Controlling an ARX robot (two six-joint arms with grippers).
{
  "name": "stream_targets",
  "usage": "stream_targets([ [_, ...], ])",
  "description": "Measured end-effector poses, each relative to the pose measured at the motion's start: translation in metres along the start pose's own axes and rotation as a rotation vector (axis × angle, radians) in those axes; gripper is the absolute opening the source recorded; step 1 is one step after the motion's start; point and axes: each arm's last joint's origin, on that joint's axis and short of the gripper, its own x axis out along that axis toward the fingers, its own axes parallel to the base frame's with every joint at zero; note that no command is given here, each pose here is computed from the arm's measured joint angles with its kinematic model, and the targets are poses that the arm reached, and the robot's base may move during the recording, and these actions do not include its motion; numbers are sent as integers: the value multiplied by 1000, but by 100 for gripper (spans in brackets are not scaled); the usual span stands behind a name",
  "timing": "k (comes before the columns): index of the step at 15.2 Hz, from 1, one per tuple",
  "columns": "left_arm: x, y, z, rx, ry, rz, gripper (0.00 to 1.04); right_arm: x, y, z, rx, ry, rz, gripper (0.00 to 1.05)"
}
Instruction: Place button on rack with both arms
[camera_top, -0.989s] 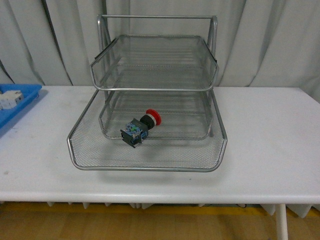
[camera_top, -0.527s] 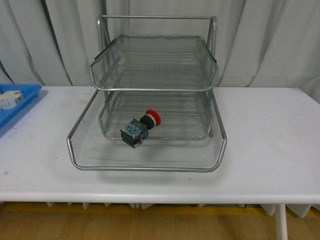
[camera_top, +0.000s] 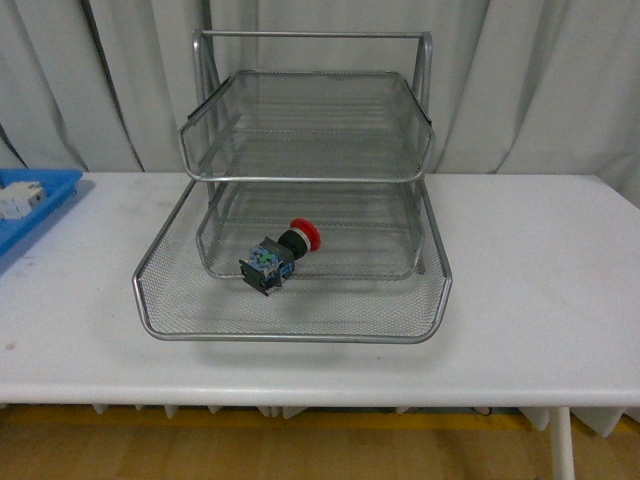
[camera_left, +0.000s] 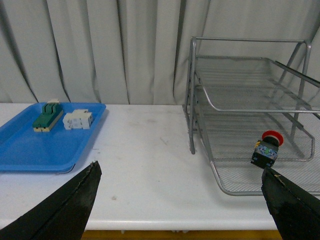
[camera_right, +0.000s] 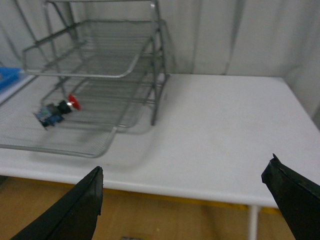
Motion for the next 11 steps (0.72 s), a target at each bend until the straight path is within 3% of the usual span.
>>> stream_targets([
  [2, 0, 0, 0, 0, 0, 0, 98, 33, 8, 15, 18, 47, 72, 98],
  [5, 0, 0, 0, 0, 0, 0, 98, 95, 20, 2, 85, 281, 95, 98],
  [8, 0, 0, 0, 0, 0, 0, 98, 138, 40, -28, 193, 575, 145, 60],
  [11, 0, 0, 0, 0, 0, 0, 98, 169, 71, -40, 263, 675, 231, 21],
])
